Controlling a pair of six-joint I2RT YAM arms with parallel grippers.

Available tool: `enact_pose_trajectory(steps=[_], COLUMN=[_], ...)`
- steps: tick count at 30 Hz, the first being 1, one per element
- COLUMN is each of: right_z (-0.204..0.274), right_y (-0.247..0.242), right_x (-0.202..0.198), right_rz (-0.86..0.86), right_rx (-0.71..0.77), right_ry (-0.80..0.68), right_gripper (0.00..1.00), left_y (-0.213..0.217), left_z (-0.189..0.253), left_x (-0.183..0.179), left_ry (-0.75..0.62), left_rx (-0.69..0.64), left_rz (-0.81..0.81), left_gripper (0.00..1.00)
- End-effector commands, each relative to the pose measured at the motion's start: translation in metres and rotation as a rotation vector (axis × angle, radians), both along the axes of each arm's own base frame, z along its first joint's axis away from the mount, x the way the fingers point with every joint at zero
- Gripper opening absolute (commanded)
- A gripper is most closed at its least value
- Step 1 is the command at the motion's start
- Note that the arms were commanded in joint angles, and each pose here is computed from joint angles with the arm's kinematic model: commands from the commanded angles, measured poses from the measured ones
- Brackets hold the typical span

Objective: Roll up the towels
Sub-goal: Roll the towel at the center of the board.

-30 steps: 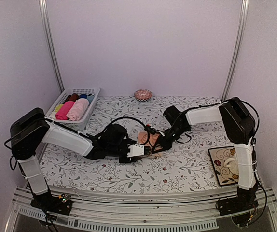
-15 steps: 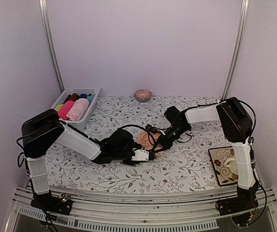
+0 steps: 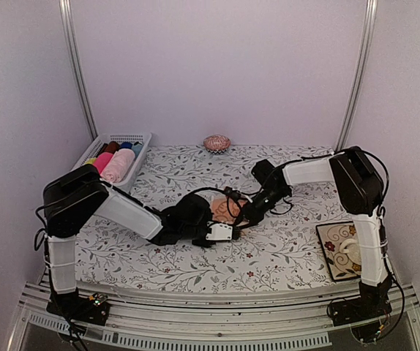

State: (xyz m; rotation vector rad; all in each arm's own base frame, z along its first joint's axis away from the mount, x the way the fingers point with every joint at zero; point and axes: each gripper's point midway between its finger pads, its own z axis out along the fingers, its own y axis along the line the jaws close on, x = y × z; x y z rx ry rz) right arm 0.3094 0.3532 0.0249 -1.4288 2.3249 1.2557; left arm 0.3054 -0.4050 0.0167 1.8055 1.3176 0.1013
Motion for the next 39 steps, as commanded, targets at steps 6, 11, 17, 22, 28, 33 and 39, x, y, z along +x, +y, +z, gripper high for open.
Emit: enact_pose_trajectory(steps=[6, 11, 17, 22, 28, 33, 39], right_z=[0.064, 0.083, 0.089, 0.091, 0.07, 0.053, 0.041], right_y=[-0.037, -0.055, -0.068, -0.067, -0.051, -0.035, -0.024], right_x=[0.029, 0.027, -0.001, -0.03, -0.036, -0.027, -0.006], right_rz=[-0.069, -0.083, -0.046, 0.041, 0.126, 0.17, 0.189], right_rx=[0.002, -0.025, 0.016, 0.078, 0.021, -0.047, -0.123], right_ry=[-0.301, -0.487, -0.673, -0.855, -0.979, -1.047, -1.089], right_gripper=[0.6, 0.67, 0.68, 0.68, 0.67, 0.67, 0.67], left_y=[0.007, 0.001, 0.002, 0.001, -0.004, -0.008, -0.013], left_z=[-0.027, -0.017, -0.011, -0.013, -0.017, -0.016, -0.014], left_x=[-0.04, -0.042, -0.035, -0.027, -0.021, -0.02, -0.016], left_ry=[0.362, 0.586, 0.846, 1.017, 1.14, 1.201, 1.225], left_rx=[0.108, 0.08, 0.02, 0.005, 0.015, 0.014, 0.018], left_rz=[-0.048, -0.042, 0.013, 0.07, 0.135, 0.158, 0.172], left_gripper=[0.0, 0.0, 0.0, 0.0, 0.0, 0.0, 0.0])
